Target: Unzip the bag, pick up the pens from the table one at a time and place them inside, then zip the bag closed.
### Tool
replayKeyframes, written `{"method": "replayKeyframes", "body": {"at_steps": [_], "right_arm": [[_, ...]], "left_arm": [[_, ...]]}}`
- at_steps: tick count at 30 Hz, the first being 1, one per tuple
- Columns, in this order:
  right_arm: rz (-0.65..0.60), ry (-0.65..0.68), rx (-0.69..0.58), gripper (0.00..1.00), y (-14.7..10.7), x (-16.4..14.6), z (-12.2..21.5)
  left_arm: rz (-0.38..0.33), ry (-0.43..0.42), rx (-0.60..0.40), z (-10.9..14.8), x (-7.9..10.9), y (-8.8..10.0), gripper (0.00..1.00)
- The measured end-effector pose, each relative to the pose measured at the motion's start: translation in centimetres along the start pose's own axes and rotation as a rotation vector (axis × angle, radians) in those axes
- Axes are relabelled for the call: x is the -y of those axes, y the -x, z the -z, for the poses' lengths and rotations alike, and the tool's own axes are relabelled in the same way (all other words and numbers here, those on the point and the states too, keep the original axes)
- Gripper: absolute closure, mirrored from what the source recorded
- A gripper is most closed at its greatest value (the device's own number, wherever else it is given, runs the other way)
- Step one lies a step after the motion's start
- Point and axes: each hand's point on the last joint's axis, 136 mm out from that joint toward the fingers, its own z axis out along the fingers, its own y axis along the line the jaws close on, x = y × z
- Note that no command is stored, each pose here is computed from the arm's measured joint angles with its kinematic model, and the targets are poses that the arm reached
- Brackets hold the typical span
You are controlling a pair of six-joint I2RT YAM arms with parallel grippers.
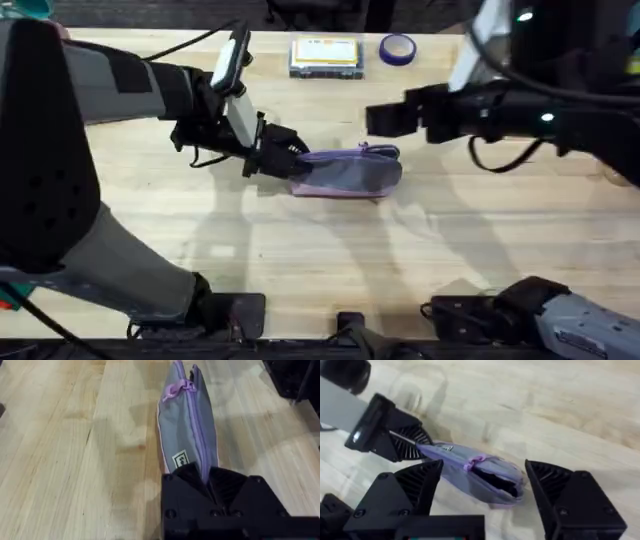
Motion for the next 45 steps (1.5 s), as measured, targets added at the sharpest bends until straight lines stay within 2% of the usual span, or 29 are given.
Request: {"method": "replayKeyframes", "body": {"at_steps": [11, 22, 28, 37, 45], "right_arm": [[0.037, 0.037, -0.083, 0.003, -1.4, -2.3, -4.9], [-0.013, 0.011, -0.192, 0.004, -3.9, -1.5, -8.3], [-0.031, -0.002, -0.234, 0.126, -4.8, -1.3, -8.1], [-0.048, 0.0, -0.238, 0.504, -4.9, -1.4, -8.1], [-0.053, 0.005, -0.241, 0.772, -5.0, -1.5, -8.1]], "left_arm": [[-0.001, 0.0, 0.0, 0.0, 0.0, 0.0, 0.959], [-0.004, 0.002, 0.0, 0.0, -0.1, 0.0, 0.959], [-0.003, 0.001, 0.0, 0.0, 0.0, 0.0, 0.959], [-0.004, 0.001, 0.0, 0.0, 0.0, 0.0, 0.959], [-0.004, 0.001, 0.0, 0.0, 0.0, 0.0, 0.959]]}}
